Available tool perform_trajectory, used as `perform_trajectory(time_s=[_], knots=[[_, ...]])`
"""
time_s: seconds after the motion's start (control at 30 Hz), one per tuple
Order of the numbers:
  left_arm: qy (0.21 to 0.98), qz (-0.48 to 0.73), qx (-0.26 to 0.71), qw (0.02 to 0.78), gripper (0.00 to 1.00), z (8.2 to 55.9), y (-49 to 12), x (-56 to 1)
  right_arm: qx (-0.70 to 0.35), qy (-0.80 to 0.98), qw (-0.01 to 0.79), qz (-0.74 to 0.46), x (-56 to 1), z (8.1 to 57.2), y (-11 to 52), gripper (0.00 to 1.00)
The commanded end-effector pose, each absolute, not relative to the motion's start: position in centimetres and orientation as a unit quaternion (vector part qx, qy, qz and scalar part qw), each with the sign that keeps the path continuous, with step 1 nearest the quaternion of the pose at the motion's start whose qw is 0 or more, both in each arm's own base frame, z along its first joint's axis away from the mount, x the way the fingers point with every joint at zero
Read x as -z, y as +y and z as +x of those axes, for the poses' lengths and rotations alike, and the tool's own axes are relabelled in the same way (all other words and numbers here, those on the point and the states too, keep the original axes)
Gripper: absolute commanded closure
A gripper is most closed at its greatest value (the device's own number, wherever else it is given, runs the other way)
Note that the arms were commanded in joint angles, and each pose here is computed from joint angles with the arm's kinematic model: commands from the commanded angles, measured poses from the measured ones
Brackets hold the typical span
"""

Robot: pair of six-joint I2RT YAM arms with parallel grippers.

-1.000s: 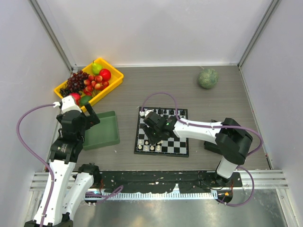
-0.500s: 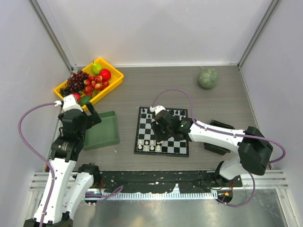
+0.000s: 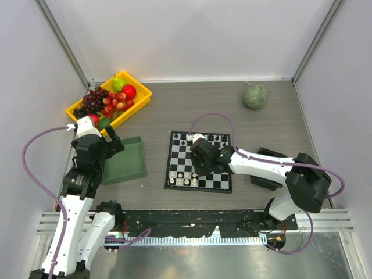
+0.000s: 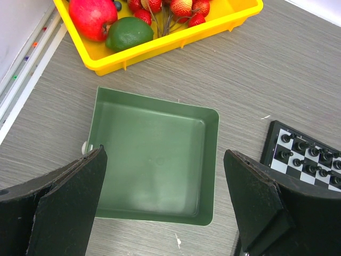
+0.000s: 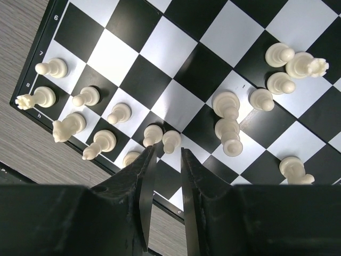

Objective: Set up the chess pieces on the board

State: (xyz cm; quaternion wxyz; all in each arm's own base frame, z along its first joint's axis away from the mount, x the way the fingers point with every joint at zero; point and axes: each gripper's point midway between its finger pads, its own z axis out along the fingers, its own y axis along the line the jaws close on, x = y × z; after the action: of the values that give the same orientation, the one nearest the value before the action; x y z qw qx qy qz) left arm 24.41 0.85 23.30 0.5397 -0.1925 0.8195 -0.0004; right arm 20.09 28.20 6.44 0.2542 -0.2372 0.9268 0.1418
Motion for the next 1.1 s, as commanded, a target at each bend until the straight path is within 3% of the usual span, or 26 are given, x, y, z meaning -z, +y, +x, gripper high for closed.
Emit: perform_trajectory(time_s=[0.0,0.23,0.63,1.07], knots=[[0.807,-0.196,0.008,0.557,0.01,25.0,0.8,-24.4,-0.137,0.928,0.260,-0.227,-6.5,20.5,28.6,0.69],[0.807,-0.196,0.006,0.557,0.01,25.0,0.9,-24.4,-0.134,0.928,0.261,-0.228,-6.2,20.9,28.8,0.71],[0.807,-0.195,0.004,0.557,0.01,25.0,1.0,-24.4,-0.122,0.932,0.247,-0.237,-5.8,19.9,27.5,0.82],[0.807,-0.195,0.004,0.557,0.01,25.0,1.0,-24.4,-0.121,0.935,0.239,-0.234,-5.7,19.0,26.4,0.82]])
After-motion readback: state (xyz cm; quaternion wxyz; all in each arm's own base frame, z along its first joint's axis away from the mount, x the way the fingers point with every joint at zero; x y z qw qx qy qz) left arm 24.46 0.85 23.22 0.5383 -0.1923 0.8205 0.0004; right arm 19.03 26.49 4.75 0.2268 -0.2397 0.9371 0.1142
